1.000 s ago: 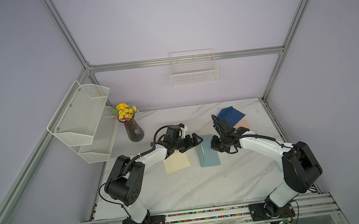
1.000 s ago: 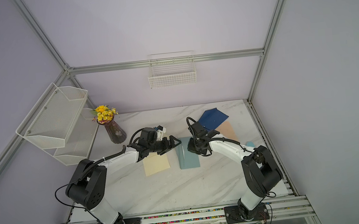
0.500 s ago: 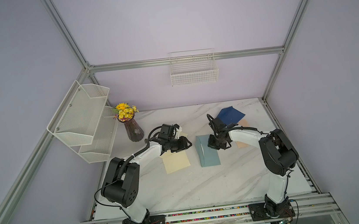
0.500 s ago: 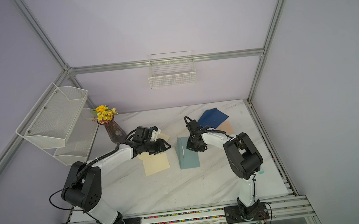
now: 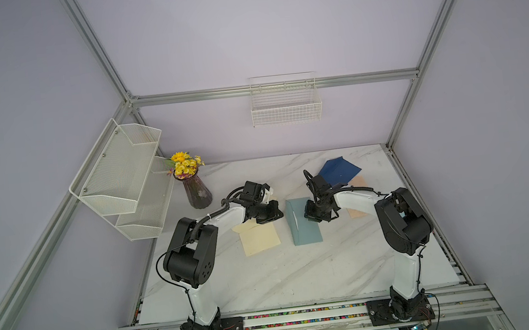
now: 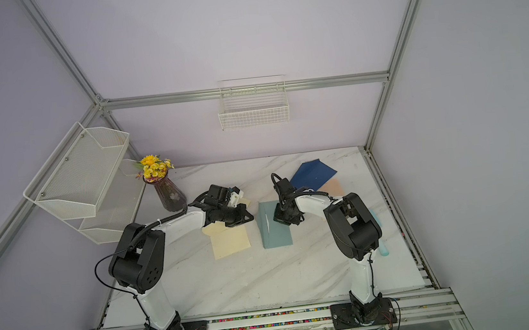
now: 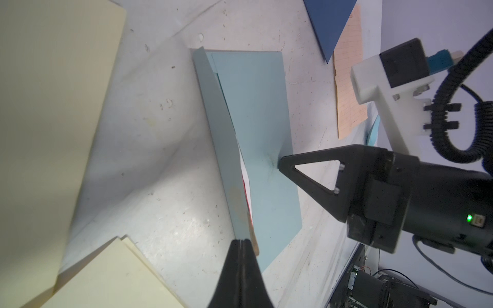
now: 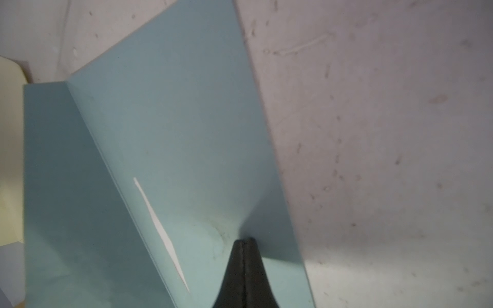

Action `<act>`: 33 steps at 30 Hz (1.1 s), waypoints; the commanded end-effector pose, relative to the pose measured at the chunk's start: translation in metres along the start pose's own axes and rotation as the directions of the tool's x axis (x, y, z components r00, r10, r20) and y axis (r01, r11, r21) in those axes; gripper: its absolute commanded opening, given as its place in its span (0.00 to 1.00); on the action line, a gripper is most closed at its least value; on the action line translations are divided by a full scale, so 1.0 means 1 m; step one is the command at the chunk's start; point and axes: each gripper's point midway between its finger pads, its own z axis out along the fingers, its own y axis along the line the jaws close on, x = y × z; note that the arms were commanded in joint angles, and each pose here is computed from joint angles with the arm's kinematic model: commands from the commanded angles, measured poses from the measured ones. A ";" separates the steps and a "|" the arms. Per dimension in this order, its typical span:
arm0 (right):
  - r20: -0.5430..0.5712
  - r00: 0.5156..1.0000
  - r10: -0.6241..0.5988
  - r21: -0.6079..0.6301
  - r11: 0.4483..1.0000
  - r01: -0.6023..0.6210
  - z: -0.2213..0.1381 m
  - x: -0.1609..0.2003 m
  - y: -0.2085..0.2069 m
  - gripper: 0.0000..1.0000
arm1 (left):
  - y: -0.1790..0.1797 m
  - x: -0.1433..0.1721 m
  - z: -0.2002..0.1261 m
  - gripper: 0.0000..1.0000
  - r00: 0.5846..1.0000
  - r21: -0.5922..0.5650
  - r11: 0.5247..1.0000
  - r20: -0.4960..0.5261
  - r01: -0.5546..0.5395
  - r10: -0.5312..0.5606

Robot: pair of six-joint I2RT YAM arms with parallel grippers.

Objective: Fold the letter paper in half and place it into the envelope
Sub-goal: Fold the envelope flap on the envelope.

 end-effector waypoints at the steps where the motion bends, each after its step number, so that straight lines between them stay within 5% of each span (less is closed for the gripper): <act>1: -0.049 0.999 0.021 0.015 1.000 -0.021 0.013 0.011 -0.009 0.00 | -0.032 -0.015 0.005 0.00 0.999 0.082 0.996 0.028 -0.048 0.045; 17: -0.066 0.998 0.015 -0.113 0.993 -0.022 -0.010 0.015 0.014 0.00 | -0.032 0.013 0.063 0.00 0.998 0.107 0.994 -0.069 0.000 0.007; 27: 0.007 1.000 0.019 -0.159 0.987 -0.018 -0.054 0.009 0.022 0.00 | 0.002 0.043 0.078 0.00 0.987 -0.059 0.998 -0.158 -0.017 0.007; 33: -0.030 1.000 0.006 -0.214 0.977 -0.012 -0.044 0.013 0.032 0.00 | 0.010 0.055 0.080 0.00 0.978 -0.107 0.994 -0.206 -0.029 0.006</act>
